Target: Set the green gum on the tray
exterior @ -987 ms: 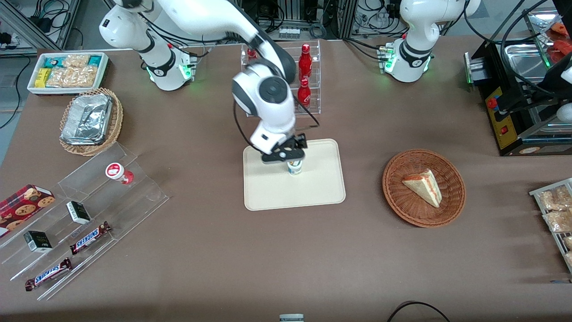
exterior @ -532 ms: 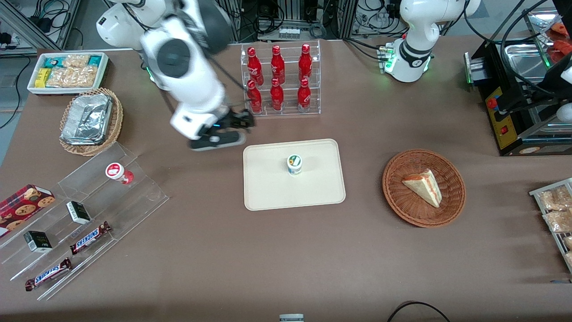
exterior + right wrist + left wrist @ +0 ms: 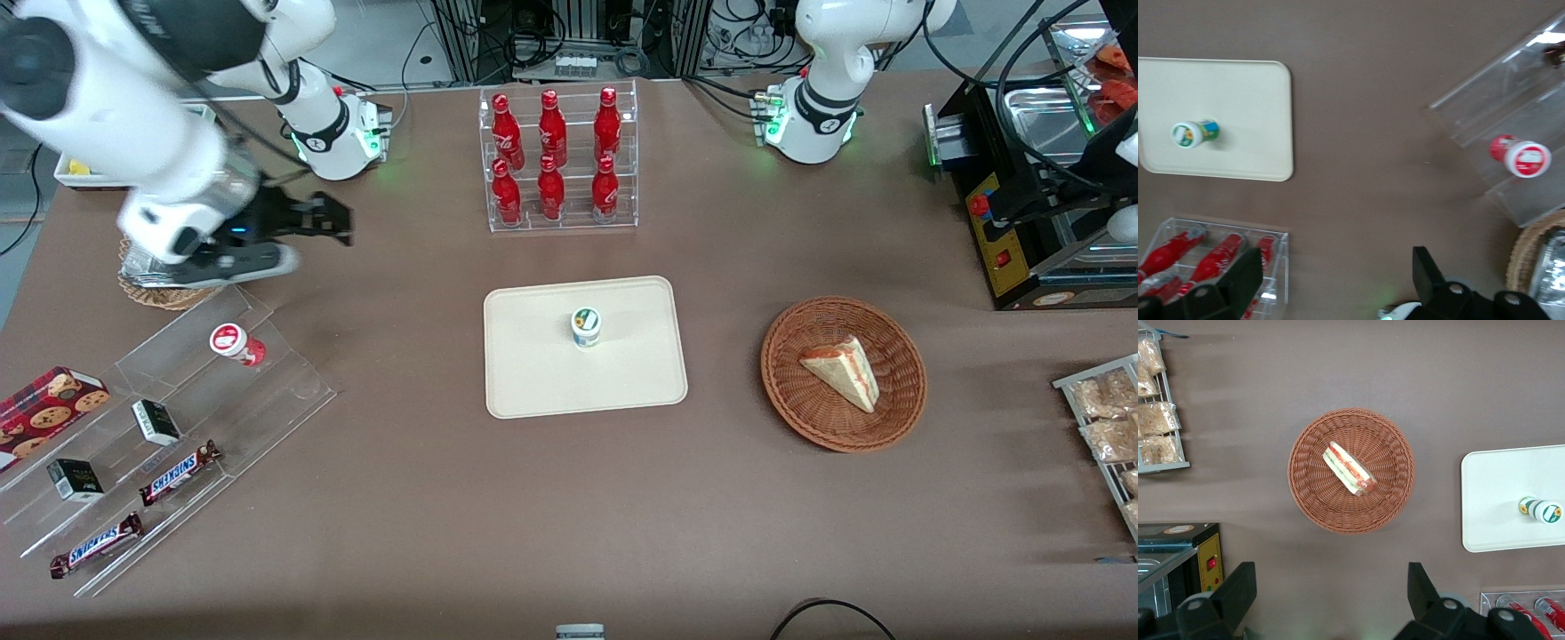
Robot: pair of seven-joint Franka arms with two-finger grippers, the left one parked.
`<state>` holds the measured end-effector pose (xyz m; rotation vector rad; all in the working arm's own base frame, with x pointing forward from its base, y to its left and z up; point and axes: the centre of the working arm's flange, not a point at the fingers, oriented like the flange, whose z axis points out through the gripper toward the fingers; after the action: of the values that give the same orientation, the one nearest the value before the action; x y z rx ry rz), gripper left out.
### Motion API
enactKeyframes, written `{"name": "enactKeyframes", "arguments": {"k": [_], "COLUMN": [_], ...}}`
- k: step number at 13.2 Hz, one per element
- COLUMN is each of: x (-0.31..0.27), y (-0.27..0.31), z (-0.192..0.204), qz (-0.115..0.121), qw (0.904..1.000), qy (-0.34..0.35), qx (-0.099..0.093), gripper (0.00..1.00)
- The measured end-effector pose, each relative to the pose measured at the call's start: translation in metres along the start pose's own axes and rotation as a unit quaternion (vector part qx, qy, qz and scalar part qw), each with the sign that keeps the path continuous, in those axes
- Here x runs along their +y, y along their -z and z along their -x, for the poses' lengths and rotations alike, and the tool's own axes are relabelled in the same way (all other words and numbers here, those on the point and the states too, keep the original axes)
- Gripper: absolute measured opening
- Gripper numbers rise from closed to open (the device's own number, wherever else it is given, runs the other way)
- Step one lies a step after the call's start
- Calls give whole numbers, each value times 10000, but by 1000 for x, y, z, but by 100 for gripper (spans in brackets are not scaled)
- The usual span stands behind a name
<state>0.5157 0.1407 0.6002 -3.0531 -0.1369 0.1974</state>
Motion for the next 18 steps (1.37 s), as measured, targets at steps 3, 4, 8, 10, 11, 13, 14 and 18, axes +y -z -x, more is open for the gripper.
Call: {"name": "enactKeyframes", "arguments": {"k": [3, 4, 8, 10, 11, 13, 14, 18], "x": [69, 84, 136, 158, 164, 172, 172, 178], "y": [15, 18, 31, 32, 33, 33, 32, 26], "z": [-5, -5, -1, 1, 2, 3, 3, -1], "qz": [111, 190, 311, 290, 283, 267, 259, 232], "qw": [9999, 9997, 9986, 9979, 9975, 9971, 9971, 9970], "qy": [60, 39, -363, -536, -593, -664, -672, -724], "qx": [106, 131, 227, 237, 240, 240, 234, 172], "gripper": [100, 100, 100, 100, 100, 100, 100, 100]}}
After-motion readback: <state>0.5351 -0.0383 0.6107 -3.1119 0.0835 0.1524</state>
